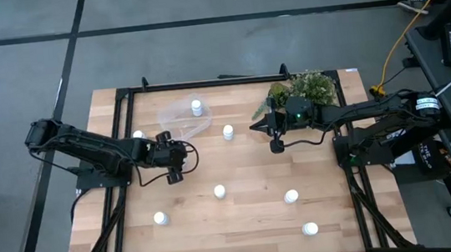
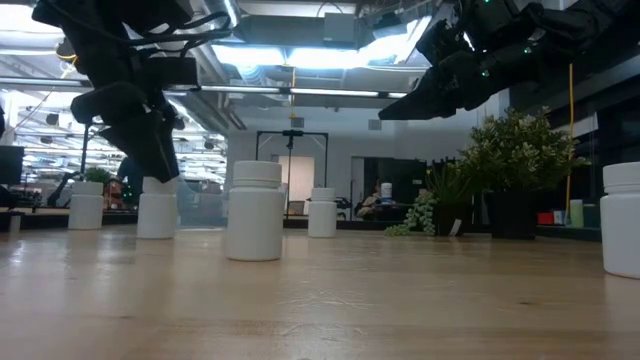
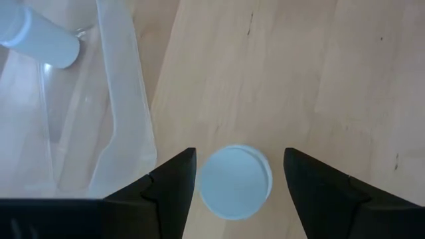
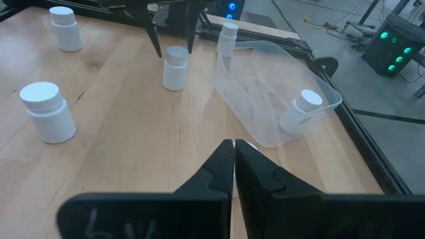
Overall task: Pick and place pill bottles into a basket
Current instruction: Put the white medicine bottle into the transparent bin
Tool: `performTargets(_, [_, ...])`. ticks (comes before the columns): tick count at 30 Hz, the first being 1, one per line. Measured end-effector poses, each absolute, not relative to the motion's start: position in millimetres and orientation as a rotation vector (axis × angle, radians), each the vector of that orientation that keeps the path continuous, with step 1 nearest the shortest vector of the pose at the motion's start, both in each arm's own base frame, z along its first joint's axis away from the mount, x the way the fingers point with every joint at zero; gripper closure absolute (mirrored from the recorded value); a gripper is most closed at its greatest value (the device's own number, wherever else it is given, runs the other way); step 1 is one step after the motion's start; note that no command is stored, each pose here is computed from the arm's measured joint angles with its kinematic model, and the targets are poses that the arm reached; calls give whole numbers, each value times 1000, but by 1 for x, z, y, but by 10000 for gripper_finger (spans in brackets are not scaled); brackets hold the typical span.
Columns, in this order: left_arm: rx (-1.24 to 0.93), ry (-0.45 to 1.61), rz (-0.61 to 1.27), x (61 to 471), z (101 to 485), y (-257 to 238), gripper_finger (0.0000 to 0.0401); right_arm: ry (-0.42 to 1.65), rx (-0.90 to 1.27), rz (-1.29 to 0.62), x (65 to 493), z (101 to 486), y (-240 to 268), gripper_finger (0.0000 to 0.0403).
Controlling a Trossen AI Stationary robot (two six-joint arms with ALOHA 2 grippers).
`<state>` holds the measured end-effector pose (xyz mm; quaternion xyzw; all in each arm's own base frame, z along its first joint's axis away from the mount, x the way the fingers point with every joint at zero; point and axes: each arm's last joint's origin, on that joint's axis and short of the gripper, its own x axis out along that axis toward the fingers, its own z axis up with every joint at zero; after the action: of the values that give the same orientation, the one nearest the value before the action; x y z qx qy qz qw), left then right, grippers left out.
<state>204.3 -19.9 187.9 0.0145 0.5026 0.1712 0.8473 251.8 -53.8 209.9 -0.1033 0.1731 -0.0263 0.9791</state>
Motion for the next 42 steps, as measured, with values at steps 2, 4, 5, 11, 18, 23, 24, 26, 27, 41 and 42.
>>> performTargets(2, [33,1063,368,204,188,-20,180,349,-208,-53,252,210,-54,384])
performTargets(4, [38,1060,376,204,188,-19,180,349,-208,-53,252,210,-54,384])
performTargets(5, [42,1058,382,204,188,-19,180,349,-208,-52,252,210,-54,384])
performTargets(11, [18,1057,389,204,188,-19,180,349,-208,-53,252,210,-54,384])
performTargets(18, [3,1082,425,200,186,-18,180,349,-208,-53,252,210,-54,384])
performTargets(23, [-6,1081,429,200,186,-18,180,349,-208,-53,252,210,-54,384])
performTargets(24, [-7,1081,429,200,186,-18,180,349,-208,-53,252,210,-54,384])
performTargets(26, [-11,1084,432,201,186,-18,180,349,-208,-52,252,210,-54,384])
performTargets(27, [-16,1088,432,201,185,-19,180,349,-208,-53,252,210,-54,384])
performTargets(41, [11,1151,403,208,172,-20,180,347,-208,-53,252,210,-54,384])
performTargets(42, [11,1150,403,208,172,-20,180,347,-208,-53,252,210,-54,384])
